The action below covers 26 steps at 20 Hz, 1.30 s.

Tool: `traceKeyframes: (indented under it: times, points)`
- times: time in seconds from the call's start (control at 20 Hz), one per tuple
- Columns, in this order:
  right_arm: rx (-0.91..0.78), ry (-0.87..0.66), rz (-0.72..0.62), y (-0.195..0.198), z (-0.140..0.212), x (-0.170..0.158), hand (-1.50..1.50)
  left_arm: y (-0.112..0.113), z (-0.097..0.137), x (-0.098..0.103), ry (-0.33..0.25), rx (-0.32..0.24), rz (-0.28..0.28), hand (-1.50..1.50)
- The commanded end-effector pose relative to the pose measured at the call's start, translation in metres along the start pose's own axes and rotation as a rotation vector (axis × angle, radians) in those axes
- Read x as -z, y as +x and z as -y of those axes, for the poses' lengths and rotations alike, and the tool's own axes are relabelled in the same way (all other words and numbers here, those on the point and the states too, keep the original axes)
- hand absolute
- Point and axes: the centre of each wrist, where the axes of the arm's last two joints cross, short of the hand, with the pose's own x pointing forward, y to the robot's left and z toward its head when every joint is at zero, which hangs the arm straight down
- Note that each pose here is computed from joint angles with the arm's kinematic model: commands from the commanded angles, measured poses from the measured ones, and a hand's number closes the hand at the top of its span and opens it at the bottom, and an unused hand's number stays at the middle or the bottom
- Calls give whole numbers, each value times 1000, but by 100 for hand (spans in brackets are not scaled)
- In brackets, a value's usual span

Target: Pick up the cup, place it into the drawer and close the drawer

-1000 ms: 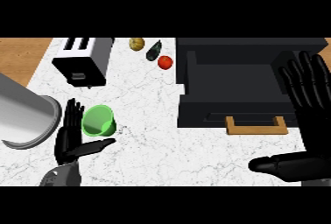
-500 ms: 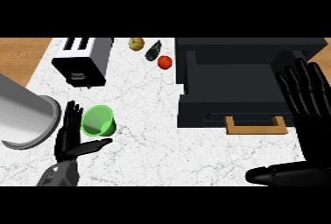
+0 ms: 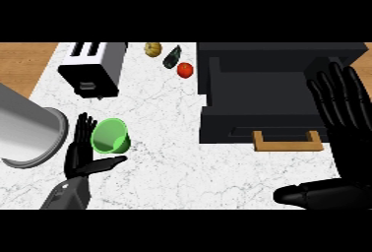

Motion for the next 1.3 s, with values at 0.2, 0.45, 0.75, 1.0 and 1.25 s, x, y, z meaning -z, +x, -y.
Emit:
traceKeyframes:
  times: [0.2,0.45,0.75,1.0,1.25]
  points:
    - [17,-10,-1,10,-14,-16,-150,-2,14,16,33,-82,-8,-150]
    - [4,1,17,-6,9,-8,-150,-8,24,11,-27,-151,-9,-150]
    - [4,7,-3,-7,-6,-5,-150,-13,23,4,-95,-248,-15,-150]
    - [5,-1,-5,13,-6,-6,-150,-6,30,21,-126,-285,23,150]
    - [-7,3,5,5,9,-6,-150,-4,40,22,-113,-222,131,150]
